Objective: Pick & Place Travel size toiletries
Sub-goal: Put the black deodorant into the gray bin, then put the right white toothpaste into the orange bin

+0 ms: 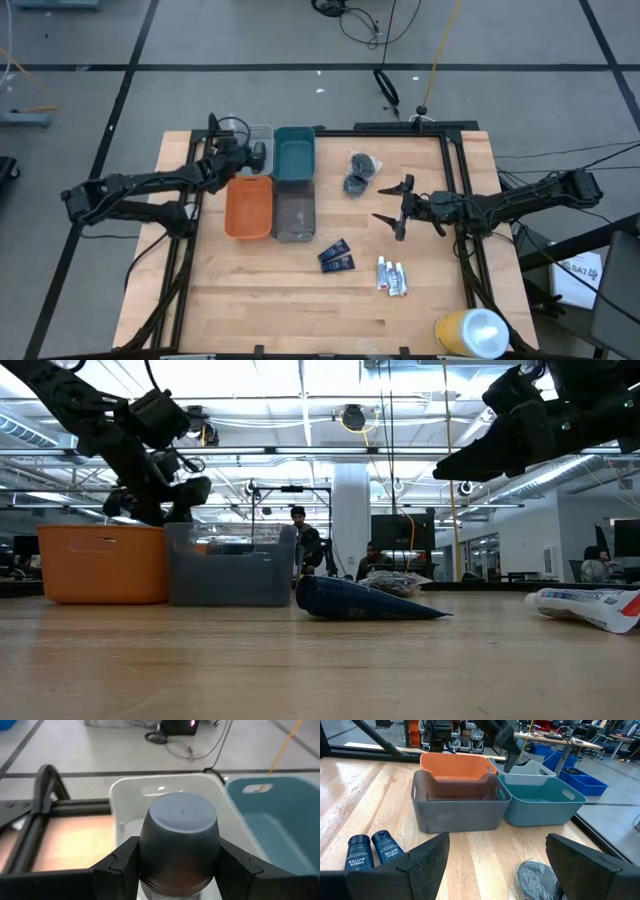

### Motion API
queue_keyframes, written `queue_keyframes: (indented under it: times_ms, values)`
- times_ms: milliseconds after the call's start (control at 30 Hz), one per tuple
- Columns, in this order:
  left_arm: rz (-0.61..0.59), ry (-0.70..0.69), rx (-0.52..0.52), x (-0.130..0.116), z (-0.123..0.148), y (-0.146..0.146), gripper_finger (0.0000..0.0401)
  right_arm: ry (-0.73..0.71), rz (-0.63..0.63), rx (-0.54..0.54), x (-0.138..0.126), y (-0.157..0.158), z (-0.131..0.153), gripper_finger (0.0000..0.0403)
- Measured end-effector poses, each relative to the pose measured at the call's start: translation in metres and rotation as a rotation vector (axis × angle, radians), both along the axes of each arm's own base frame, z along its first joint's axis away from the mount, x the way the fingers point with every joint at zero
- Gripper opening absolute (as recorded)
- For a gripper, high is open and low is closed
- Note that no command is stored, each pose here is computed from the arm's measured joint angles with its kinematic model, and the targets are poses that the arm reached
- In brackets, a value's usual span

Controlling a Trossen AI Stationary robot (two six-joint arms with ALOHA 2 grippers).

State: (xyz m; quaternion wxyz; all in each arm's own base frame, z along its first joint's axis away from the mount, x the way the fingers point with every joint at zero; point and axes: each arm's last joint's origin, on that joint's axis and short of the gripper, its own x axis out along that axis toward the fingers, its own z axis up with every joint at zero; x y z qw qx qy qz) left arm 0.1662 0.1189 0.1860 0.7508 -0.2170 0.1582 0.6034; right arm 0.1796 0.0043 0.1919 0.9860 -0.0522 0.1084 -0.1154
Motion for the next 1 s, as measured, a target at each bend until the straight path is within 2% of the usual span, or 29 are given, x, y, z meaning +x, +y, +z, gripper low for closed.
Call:
queue_keyframes:
  times_ms: [167,333,533,667,833,1000]
  values:
    - [-0.008,0.016,-0.058,0.000,-0.008,0.001,0.0184,-0.002,0.000,0.000,0.000,0.000,0.000,0.0315]
    - [-0.019,0.025,-0.065,0.002,-0.010,0.002,0.0187,-0.005,0.000,0.000,0.000,0.000,0.000,0.0315]
    - [-0.021,0.031,-0.065,0.002,-0.010,0.002,0.0312,-0.006,0.000,0.001,0.000,0.000,0.001,0.0315]
    - [-0.034,0.052,-0.060,0.002,-0.010,0.002,0.0368,-0.007,0.000,0.002,0.000,0.000,0.001,0.0315]
    - [-0.088,0.059,-0.032,0.004,-0.006,0.002,0.0395,-0.011,-0.004,0.018,0.000,0.000,0.001,0.0315]
    - [-0.291,-0.145,0.030,0.009,0.022,-0.008,0.0384,-0.012,-0.004,0.018,0.000,0.000,0.001,0.0315]
